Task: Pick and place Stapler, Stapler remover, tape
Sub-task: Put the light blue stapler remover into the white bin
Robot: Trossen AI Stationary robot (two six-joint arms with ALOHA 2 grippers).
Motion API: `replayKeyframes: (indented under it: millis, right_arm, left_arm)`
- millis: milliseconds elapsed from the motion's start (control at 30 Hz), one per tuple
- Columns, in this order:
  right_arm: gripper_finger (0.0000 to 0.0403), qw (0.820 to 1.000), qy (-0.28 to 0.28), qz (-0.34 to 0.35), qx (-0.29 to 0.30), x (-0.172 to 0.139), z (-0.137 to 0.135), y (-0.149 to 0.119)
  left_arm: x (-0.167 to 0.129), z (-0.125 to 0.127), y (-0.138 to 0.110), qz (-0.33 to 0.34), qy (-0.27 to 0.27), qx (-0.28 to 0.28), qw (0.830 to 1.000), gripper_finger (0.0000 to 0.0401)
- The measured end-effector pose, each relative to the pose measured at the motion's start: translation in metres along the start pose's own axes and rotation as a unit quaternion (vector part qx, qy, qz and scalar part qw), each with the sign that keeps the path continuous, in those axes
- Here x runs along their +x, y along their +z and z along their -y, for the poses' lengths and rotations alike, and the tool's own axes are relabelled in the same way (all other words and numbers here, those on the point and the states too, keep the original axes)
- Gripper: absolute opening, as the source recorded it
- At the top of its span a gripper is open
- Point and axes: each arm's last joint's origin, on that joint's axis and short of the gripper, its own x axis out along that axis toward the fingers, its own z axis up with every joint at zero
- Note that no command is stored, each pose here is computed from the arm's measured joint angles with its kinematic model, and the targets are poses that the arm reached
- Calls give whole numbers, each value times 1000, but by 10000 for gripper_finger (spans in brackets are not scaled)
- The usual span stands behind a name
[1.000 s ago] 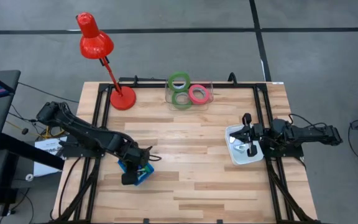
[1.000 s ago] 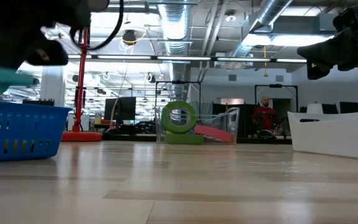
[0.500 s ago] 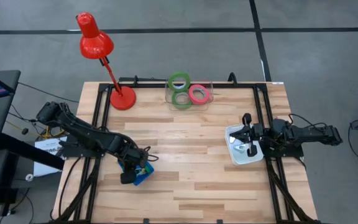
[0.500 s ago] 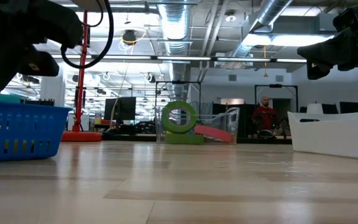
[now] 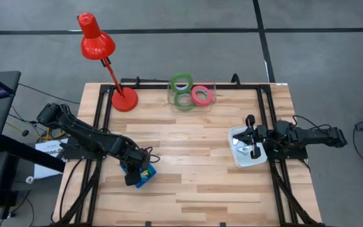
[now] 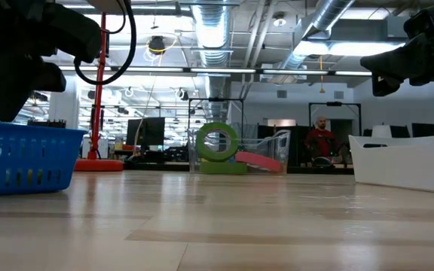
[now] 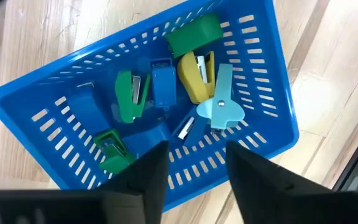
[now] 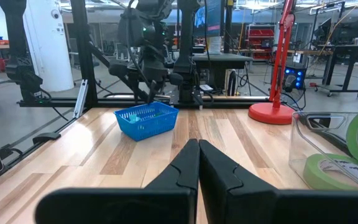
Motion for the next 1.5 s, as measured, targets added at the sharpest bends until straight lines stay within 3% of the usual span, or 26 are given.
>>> replayKeyframes:
  millis: [233,533,767,1000,1233,1500]
  right_arm:
    - [0,1000,0,0,0,0,0,0]
    - [0,1000,0,0,0,0,0,0]
    - [0,1000,0,0,0,0,0,0]
    - [0,1000,0,0,0,0,0,0]
    - [0,1000,0,0,0,0,0,0]
    - [0,1000,0,0,0,0,0,0]
  left_arm:
    - [0,0,0,0,0,0,1000,185]
    - [0,1,1,-3,-14,8,1000,180]
    - [0,7,6,31,-35,82,996,170]
    - [-1,3,9,32,-34,17,999,208]
    - [10,2,10,-9,-56,7,998,273]
    - [22,-6,7,-27,-58,-12,998,279]
